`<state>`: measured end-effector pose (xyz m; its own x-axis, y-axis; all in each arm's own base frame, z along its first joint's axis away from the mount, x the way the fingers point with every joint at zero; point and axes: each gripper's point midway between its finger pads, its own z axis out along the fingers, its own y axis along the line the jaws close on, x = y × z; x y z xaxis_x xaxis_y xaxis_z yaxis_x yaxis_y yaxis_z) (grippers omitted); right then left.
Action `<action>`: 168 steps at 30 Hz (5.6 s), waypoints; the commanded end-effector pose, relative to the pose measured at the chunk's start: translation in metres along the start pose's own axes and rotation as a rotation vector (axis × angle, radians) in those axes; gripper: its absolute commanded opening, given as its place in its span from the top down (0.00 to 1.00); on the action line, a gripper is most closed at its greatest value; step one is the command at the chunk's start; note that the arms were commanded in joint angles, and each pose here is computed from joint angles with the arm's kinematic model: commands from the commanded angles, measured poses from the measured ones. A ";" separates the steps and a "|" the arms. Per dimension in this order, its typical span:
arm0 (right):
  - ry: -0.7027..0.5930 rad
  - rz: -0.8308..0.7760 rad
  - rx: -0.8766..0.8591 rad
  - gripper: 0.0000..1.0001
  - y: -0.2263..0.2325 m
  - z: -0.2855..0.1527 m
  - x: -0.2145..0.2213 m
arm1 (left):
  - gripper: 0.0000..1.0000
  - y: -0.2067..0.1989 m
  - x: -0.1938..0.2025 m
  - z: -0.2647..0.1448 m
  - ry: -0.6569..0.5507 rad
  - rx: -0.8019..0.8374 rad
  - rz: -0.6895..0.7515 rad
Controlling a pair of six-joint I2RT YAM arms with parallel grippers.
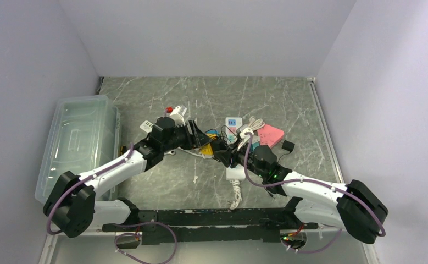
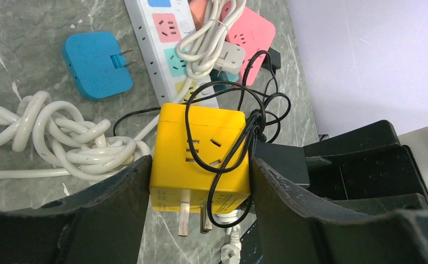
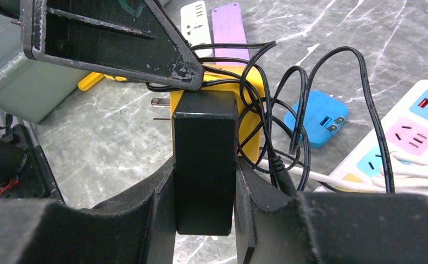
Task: Pull the plug off the socket
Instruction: Remove the plug from the socket, then place the plug at the center of the board.
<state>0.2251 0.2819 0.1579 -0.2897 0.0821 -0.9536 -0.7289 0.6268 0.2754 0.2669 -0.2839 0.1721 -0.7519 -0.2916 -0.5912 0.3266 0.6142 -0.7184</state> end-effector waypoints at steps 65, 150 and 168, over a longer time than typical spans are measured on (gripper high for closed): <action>-0.316 -0.013 -0.048 1.00 0.062 -0.005 -0.088 | 1.00 0.021 0.026 -0.011 -0.067 -0.052 0.028; -0.122 0.111 0.085 0.08 -0.058 -0.022 -0.069 | 1.00 0.005 -0.050 -0.041 -0.271 0.033 -0.163; -0.078 0.026 -0.042 0.20 0.032 0.034 -0.013 | 1.00 -0.008 -0.065 -0.050 -0.354 0.120 -0.298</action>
<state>0.2099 0.3125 0.1528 -0.3084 0.0547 -0.9497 -0.7682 0.5744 0.2826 0.2802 -0.2290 0.1844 -0.6448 -0.6212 -0.4454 0.1029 0.5069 -0.8559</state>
